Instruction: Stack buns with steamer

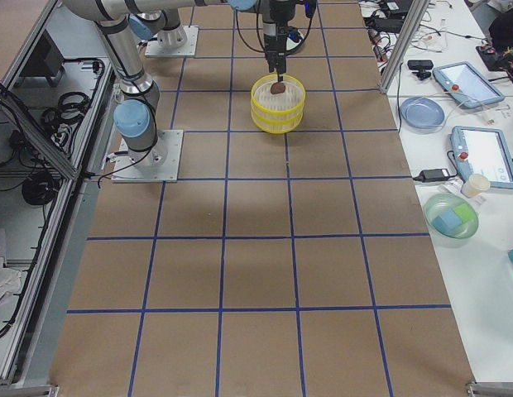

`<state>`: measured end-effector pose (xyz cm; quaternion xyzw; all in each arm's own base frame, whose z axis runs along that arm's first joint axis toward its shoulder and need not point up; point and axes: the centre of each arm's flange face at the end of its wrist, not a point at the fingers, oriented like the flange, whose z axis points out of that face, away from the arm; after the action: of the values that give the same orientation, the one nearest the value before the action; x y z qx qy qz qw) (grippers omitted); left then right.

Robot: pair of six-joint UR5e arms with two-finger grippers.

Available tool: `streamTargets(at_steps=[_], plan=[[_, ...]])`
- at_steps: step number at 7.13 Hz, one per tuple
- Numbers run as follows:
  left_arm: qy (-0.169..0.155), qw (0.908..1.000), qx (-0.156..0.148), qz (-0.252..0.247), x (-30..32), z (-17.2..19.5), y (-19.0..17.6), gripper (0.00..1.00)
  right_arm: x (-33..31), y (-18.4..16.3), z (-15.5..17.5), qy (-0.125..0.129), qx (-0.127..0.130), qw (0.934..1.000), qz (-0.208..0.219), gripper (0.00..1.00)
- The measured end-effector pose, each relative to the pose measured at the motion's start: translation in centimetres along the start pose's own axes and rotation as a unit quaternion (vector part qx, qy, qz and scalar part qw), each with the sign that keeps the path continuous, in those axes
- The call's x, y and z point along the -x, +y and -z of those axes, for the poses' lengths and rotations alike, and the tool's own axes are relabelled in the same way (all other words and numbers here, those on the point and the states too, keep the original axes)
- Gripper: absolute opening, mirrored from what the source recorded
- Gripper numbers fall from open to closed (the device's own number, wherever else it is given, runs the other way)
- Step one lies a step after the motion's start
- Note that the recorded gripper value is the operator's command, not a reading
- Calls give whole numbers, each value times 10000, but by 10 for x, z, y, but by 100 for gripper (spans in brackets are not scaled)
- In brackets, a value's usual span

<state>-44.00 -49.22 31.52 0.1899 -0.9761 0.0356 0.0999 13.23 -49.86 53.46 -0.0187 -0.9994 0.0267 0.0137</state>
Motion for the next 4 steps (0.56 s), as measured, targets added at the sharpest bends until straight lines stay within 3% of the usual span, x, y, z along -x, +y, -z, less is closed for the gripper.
streamTargets(at_steps=[2, 4], plan=[[5, 9994, -191, -271, 8, 24, -11, 98, 0, 0, -1, 2, 10, 10000, 5, 100], [-269, 9948, -464, -869, 53, 77, -62, 100, 0, 0, -1, 3, 15, 10000, 6, 100]])
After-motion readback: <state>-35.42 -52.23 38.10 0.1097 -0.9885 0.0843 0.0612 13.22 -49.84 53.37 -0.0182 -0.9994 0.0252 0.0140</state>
